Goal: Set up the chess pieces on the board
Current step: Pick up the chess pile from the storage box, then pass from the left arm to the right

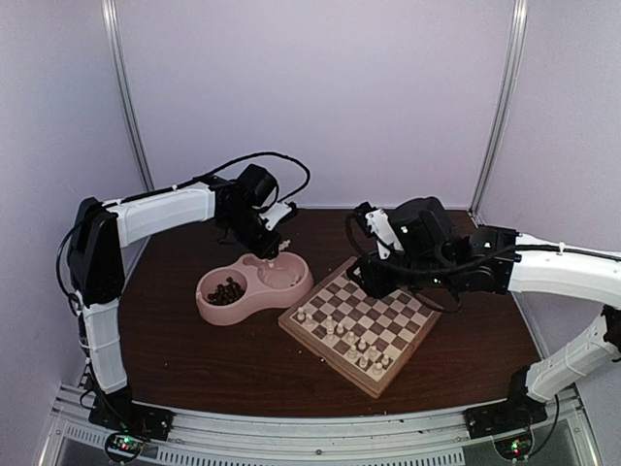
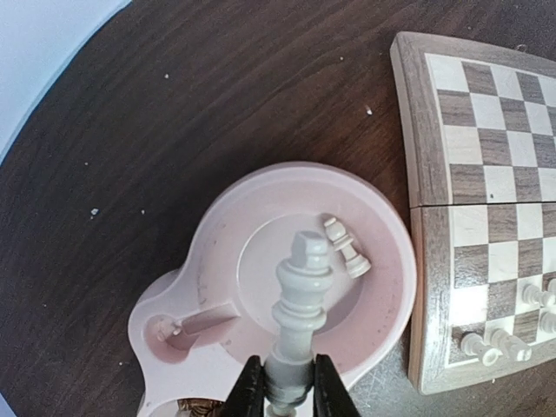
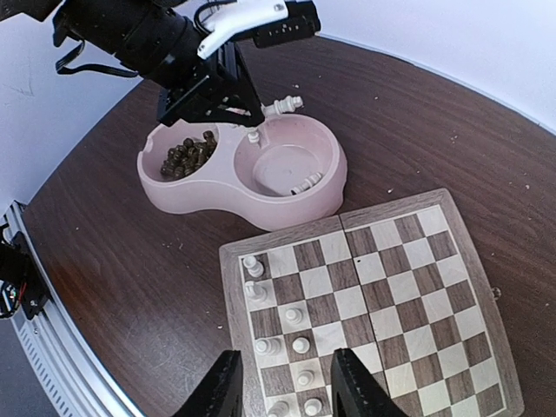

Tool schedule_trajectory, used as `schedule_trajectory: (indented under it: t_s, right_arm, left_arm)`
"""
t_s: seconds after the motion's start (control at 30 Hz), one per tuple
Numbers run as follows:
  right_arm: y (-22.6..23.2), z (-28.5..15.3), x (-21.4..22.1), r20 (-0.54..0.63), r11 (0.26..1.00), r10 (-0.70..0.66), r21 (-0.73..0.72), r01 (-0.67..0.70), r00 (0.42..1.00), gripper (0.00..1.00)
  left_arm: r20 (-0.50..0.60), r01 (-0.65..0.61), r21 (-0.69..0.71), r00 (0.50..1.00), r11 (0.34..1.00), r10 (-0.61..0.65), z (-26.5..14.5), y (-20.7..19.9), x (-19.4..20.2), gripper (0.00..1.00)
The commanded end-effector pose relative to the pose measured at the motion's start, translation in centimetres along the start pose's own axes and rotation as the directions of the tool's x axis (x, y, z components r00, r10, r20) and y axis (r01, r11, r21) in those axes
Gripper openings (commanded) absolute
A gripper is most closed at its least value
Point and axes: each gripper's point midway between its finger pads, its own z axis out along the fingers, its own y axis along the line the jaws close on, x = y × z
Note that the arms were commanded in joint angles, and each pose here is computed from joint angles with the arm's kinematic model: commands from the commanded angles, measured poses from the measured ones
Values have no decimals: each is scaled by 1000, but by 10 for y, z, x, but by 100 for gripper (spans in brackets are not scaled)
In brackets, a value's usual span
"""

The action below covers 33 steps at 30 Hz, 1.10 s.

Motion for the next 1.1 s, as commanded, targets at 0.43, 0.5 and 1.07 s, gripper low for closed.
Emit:
schedule_trajectory:
  t_s: [0.43, 0.5, 1.07]
  right_arm:
    - [40, 27, -47, 75, 913, 251, -350, -211, 965, 40]
    - [44, 29, -48, 93, 897, 272, -386, -217, 958, 40]
    - [64, 34, -60, 172, 726, 482, -628, -281, 859, 56]
  left_arm:
    - [226, 145, 254, 952, 956, -205, -82, -35, -42, 16]
    - [213, 177, 306, 945, 935, -249, -95, -43, -46, 16]
    - [148, 197, 657, 913, 728, -381, -204, -101, -49, 17]
